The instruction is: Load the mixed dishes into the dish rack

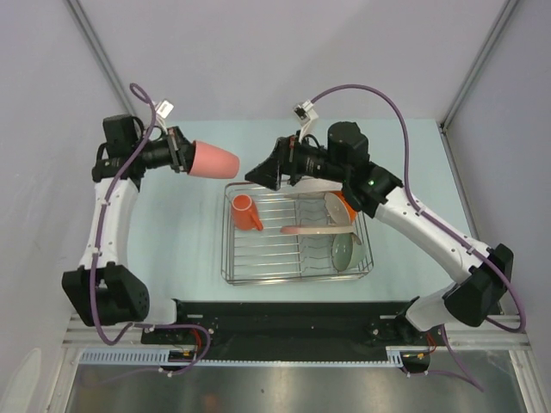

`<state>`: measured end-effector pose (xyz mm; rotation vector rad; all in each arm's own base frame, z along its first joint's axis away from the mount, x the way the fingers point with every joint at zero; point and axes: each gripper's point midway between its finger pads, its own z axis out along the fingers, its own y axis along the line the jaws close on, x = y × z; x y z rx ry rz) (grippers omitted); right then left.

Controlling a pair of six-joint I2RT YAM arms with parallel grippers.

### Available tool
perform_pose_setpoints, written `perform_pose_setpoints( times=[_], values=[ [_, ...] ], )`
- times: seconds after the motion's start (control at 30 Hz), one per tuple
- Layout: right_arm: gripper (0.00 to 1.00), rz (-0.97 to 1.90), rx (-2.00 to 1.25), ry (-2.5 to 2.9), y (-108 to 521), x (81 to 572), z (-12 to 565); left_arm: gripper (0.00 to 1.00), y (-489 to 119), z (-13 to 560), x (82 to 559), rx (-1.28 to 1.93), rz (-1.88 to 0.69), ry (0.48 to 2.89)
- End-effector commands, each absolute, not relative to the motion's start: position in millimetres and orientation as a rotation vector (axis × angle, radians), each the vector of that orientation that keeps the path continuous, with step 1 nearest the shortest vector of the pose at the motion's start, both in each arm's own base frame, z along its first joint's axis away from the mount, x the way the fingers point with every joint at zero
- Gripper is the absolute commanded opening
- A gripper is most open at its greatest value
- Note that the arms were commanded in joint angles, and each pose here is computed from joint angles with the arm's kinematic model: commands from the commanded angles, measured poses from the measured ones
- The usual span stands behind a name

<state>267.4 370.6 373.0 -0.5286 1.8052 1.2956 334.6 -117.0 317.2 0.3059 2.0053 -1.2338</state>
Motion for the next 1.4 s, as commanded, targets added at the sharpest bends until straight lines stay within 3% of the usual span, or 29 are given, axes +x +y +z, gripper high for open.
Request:
perform_pose_setpoints(
  times=[0.0,0.07,0.37,1.1,1.17,1.2,1.27,1.3,1.37],
  values=[
    [1.0,1.656,-0.601,1.582,391.3,236.4,428.8,0.0,-149.3,357.5,290.6,0.402,-1.58,1.855],
    [1.0,1.706,-0.59,1.525,394.1,236.0,439.3,0.0,-156.1,376.3,285.4,0.501,-1.537,1.744],
    [1.0,1.715,-0.589,1.599,405.9,239.2,416.0,0.0,-173.2,406.1,276.6,0.561,-1.647,1.696],
    [0.99,1.794,-0.568,1.556,426.1,251.9,407.4,0.0,-221.5,393.9,268.8,0.624,-1.728,1.69],
    [0.92,1.802,-0.587,1.557,424.6,249.1,407.6,0.0,-221.4,391.1,269.8,0.639,-1.708,1.687],
    [0.82,1.804,-0.591,1.563,423.6,248.1,407.4,0.0,-221.3,388.2,270.1,0.626,-1.711,1.704],
    [0.73,1.805,-0.595,1.577,421.1,246.8,406.4,0.0,-220.8,385.9,272.5,0.636,-1.684,1.696],
    [0.63,1.805,-0.591,1.582,420.1,246.8,407.0,0.0,-220.3,381.6,273.9,0.619,-1.686,1.719],
    [0.52,1.801,-0.591,1.595,417.9,246.9,406.2,0.0,-218.7,379.1,279.4,0.626,-1.652,1.711]
  ],
)
